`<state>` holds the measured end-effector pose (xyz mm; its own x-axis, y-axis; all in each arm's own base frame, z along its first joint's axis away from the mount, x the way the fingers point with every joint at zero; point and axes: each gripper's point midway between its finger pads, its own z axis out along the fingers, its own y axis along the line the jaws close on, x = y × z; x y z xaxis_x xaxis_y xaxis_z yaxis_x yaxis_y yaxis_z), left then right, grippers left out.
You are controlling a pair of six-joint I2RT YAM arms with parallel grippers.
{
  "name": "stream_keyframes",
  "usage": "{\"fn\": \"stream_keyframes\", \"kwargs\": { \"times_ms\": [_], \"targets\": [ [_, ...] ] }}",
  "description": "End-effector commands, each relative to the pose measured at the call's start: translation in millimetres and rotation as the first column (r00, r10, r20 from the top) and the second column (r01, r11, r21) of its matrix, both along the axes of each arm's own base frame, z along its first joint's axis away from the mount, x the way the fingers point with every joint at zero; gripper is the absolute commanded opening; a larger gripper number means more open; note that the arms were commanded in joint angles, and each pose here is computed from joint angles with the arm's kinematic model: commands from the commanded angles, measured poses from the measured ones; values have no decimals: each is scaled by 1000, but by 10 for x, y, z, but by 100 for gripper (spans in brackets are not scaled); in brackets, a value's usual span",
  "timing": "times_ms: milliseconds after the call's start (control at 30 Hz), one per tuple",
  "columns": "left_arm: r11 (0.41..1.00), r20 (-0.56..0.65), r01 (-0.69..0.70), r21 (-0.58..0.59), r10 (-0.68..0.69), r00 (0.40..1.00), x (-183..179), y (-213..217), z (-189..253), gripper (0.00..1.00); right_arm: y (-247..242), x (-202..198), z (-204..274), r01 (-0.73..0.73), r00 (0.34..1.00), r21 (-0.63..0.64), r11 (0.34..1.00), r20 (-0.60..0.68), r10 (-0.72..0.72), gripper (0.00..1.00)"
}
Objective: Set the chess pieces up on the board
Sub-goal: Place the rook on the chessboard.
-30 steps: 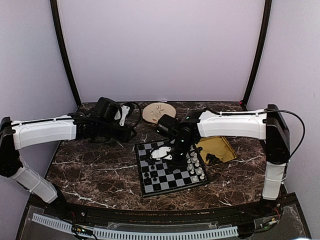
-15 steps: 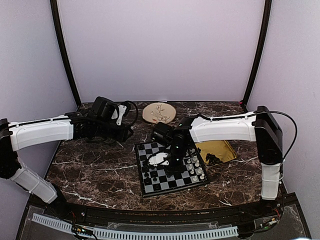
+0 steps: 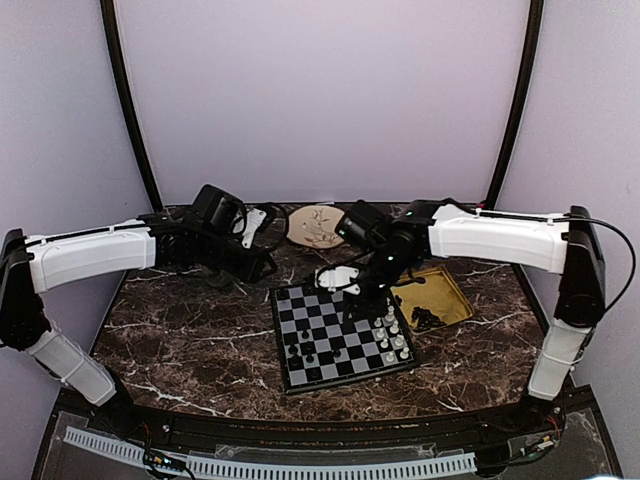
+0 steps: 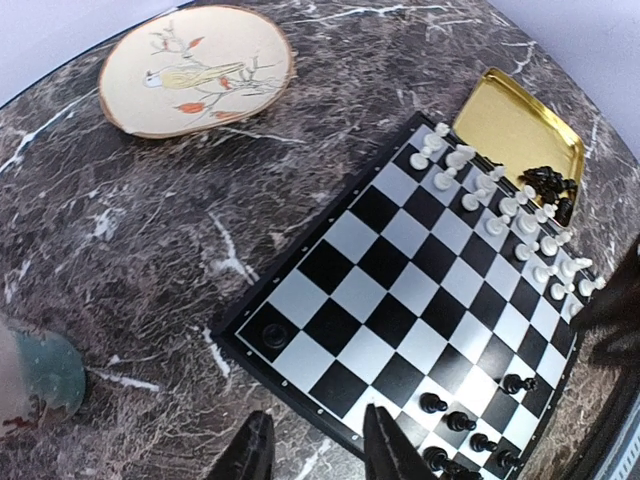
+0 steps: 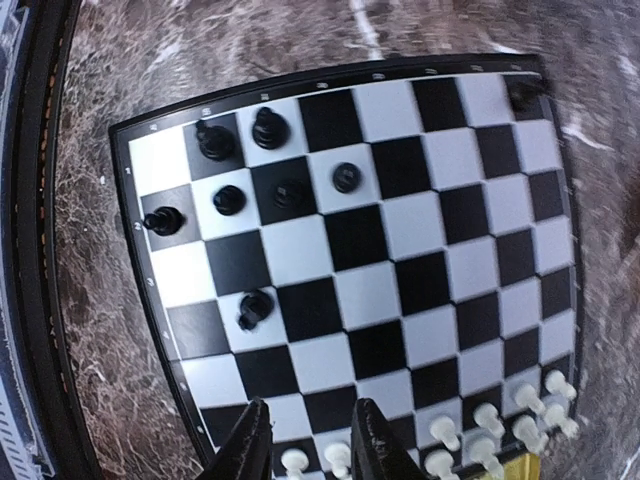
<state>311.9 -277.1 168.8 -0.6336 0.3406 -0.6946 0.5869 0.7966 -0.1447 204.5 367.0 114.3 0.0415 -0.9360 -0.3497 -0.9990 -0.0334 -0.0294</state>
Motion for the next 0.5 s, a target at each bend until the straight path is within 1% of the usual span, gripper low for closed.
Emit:
{"fn": "stream_keyframes", "kwargs": {
  "times_ms": [0,100,200,267,367,467],
  "targets": [
    [983,-99,180,-23,-181,979,-229,-266,-5,33,-417,341,324,142,990,136,981,6,-144,28],
    [965,-127,261,0,-259,957,-395,-481,-74,32,-780,544,282,255,967,205,945,-24,-256,26],
    [935,-155,352,38,-342,927,-596,-697,-182,32,-1136,611,229,362,932,266,894,-79,-354,26],
    [913,-188,403,60,-387,903,-721,-813,-277,31,-1312,668,285,407,912,316,857,-80,-403,26],
    [884,-229,462,69,-437,870,-860,-958,-377,31,-1587,823,377,487,862,393,780,-72,-502,26],
    [858,-259,509,77,-475,841,-962,-1077,-484,31,-1884,962,443,567,798,473,674,-114,-592,28]
  ]
}}
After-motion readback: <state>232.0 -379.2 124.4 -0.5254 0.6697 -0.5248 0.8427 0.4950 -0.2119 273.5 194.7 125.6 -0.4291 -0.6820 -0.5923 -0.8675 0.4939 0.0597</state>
